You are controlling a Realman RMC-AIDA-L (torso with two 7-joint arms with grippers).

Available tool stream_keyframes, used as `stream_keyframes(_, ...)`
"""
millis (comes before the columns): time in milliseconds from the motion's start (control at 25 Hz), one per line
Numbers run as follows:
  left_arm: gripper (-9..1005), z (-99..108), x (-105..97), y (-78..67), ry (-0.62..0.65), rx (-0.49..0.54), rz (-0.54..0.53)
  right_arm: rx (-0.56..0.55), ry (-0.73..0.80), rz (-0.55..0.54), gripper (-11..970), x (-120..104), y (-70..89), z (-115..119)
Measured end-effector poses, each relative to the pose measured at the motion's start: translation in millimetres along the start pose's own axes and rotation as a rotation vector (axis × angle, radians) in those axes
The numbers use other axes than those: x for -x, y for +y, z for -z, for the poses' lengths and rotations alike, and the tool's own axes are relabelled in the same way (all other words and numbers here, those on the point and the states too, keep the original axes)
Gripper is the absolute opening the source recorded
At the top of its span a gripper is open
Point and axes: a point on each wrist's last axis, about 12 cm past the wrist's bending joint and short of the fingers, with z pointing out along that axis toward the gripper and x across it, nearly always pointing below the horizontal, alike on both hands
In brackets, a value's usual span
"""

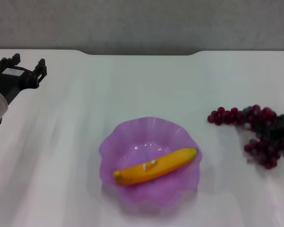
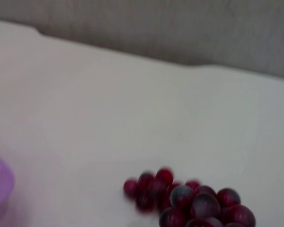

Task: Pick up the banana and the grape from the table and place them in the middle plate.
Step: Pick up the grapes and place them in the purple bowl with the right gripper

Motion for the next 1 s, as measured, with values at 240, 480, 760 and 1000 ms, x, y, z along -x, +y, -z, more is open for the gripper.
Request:
stream_keyframes(240, 663, 0.3, -0.7, 0.3, 0.002, 0.001, 0.000, -0.055, -0.115, 0.053, 418, 22.4, -7.0, 10.0)
stream_keyframes(480, 663, 0.4, -0.2, 0.2, -0.002, 0.000, 0.001, -0.085, -0.162, 0.091, 415, 37.3, -9.7, 15.4)
stream_keyframes(760, 664, 0.5, 0.2, -1.3, -0.005, -0.003, 0.002, -0.124, -0.231, 0.136, 403, 57.0, -11.7, 27.7)
stream_keyframes(1000, 665, -0.5, 0.9, -2.0, -0.006, -0.005, 0.002, -0.119, -0.295, 0.194, 400, 80.5, -4.3, 36.6)
